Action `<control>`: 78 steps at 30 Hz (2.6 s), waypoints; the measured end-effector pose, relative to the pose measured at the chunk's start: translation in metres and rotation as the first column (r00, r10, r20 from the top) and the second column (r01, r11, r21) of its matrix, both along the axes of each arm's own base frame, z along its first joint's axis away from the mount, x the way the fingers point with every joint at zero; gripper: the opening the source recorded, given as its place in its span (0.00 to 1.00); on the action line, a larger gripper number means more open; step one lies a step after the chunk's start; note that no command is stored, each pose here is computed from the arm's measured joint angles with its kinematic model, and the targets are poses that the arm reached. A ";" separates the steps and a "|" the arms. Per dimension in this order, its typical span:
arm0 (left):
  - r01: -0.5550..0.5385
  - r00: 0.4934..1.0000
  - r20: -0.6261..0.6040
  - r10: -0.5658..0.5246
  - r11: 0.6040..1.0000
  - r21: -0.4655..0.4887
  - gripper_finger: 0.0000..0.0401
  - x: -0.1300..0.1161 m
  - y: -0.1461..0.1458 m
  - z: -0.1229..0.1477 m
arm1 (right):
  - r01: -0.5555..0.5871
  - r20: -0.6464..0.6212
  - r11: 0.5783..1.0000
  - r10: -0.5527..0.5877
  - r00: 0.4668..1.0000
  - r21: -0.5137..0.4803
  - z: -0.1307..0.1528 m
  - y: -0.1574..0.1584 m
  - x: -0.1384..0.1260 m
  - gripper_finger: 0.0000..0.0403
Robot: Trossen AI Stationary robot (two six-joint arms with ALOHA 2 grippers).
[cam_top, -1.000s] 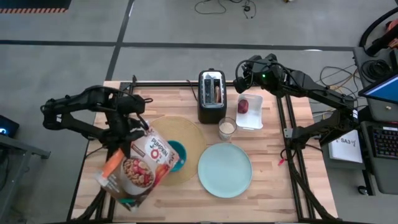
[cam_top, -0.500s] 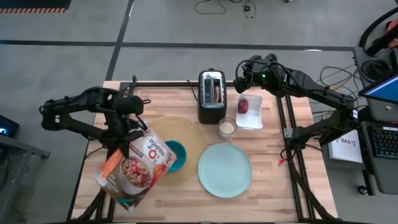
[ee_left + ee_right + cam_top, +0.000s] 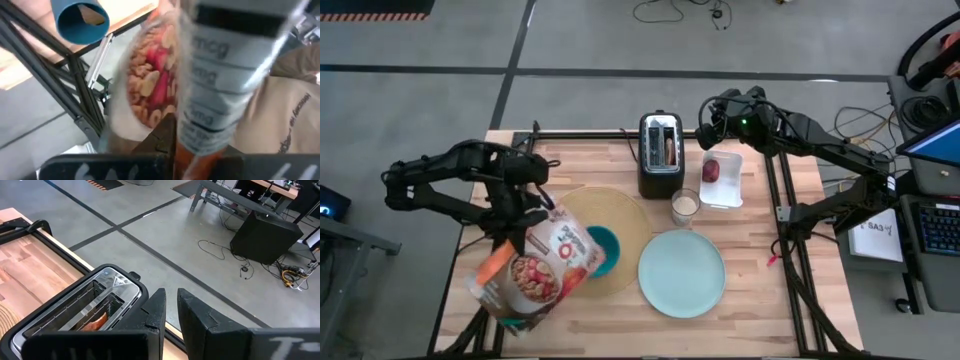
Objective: Arrange a breakfast setting
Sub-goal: Put the cereal from the cereal box into the blue bowl
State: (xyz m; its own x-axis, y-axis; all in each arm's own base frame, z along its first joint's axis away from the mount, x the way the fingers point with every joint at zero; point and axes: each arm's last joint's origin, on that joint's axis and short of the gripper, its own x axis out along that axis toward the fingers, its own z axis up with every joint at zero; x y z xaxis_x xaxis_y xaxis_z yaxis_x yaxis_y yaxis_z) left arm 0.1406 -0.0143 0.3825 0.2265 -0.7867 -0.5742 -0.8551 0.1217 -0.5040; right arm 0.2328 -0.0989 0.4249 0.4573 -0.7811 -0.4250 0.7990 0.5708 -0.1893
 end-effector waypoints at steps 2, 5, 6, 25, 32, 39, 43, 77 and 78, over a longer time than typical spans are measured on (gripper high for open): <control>-0.001 1.000 -0.009 0.001 1.000 -0.005 0.00 -0.001 0.000 0.000 | 0.000 0.000 1.000 0.000 1.000 0.000 0.000 0.000 0.000 0.09; -0.013 1.000 0.007 0.013 1.000 -0.002 0.00 -0.001 0.001 0.002 | 0.000 0.000 1.000 0.000 1.000 0.000 0.000 0.000 0.000 0.09; -0.003 1.000 0.015 0.003 1.000 0.000 0.00 -0.001 0.001 0.002 | 0.001 0.000 1.000 -0.001 1.000 0.002 0.000 0.000 0.000 0.10; -0.001 1.000 -0.018 0.000 0.999 -0.032 0.00 0.001 0.001 -0.003 | 0.003 0.003 1.000 -0.003 1.000 0.005 0.000 0.000 0.000 0.10; -0.013 1.000 -0.005 0.013 0.999 -0.033 0.00 0.002 0.002 -0.001 | 0.001 -0.001 1.000 -0.001 1.000 0.002 0.000 0.000 0.000 0.09; -0.013 1.000 0.004 0.014 0.999 -0.034 0.00 0.002 0.002 -0.001 | 0.000 -0.003 1.000 0.000 1.000 0.002 0.000 0.000 0.000 0.09; -0.009 1.000 -0.014 0.008 1.000 -0.030 0.00 0.001 0.003 -0.003 | 0.000 -0.004 1.000 0.000 1.000 0.001 0.000 0.000 0.000 0.10; 0.002 1.000 0.004 -0.002 0.999 -0.041 0.00 -0.001 0.003 -0.007 | -0.003 -0.010 1.000 0.003 1.000 -0.002 -0.001 0.000 0.000 0.09; 0.023 0.999 0.032 -0.022 0.999 -0.033 0.00 -0.001 0.003 -0.006 | -0.003 -0.010 1.000 0.003 1.000 -0.002 -0.001 0.000 0.000 0.10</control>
